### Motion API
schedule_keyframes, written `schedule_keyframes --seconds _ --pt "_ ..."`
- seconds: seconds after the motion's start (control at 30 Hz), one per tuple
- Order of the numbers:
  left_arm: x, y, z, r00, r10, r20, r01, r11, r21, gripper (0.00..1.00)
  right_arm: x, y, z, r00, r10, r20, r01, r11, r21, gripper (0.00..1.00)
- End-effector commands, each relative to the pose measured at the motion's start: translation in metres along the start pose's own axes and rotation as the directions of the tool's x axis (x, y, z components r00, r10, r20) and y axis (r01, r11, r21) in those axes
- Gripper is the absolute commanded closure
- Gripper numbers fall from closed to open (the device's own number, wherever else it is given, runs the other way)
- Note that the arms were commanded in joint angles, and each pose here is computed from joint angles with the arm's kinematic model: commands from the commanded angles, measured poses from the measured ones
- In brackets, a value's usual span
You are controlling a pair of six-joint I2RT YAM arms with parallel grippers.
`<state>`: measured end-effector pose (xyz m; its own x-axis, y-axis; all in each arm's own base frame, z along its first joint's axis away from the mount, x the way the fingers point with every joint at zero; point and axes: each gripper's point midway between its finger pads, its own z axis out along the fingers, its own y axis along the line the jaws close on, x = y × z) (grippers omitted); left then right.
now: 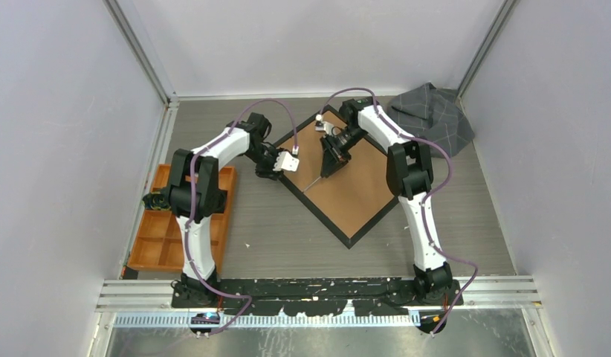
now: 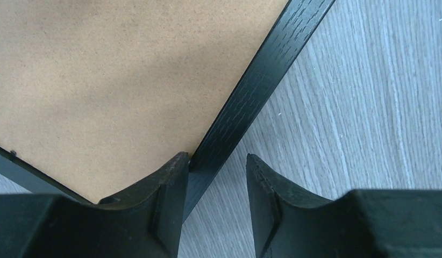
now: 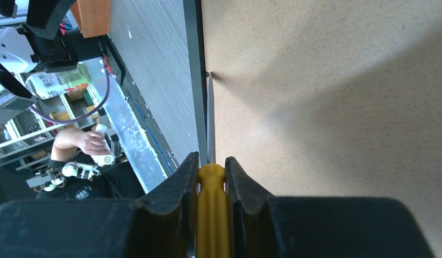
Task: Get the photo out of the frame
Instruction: Release the photo frame item from the photo frame.
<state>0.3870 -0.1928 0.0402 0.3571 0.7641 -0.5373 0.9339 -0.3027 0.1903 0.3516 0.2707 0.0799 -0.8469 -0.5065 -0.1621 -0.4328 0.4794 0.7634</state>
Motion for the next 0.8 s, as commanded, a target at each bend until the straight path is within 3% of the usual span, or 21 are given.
schedule_keyframes --seconds 0.0,0.27,0.57,0.77 --pt "-0.002 -0.049 0.013 0.989 -0.147 0.014 0.144 0.979 0.148 0.57 0.01 -0.003 -0.003 0.997 -0.034 -0.07 0.037 0.999 0.036 0.99" --pt "-0.002 -0.047 0.013 0.979 -0.203 0.0 0.201 0.971 0.132 0.58 0.014 0.0 0.002 0.997 -0.027 -0.075 0.027 1.0 -0.001 0.99" --pt "-0.008 -0.06 0.018 0.977 -0.214 0.014 0.21 0.966 0.149 0.58 -0.021 -0.009 0.004 0.997 -0.024 0.069 0.021 0.999 0.041 0.99" --pt "-0.007 -0.062 0.018 0.975 -0.22 0.01 0.217 0.966 0.143 0.58 -0.017 -0.01 0.003 0.999 -0.024 0.044 0.022 0.999 0.041 0.99"
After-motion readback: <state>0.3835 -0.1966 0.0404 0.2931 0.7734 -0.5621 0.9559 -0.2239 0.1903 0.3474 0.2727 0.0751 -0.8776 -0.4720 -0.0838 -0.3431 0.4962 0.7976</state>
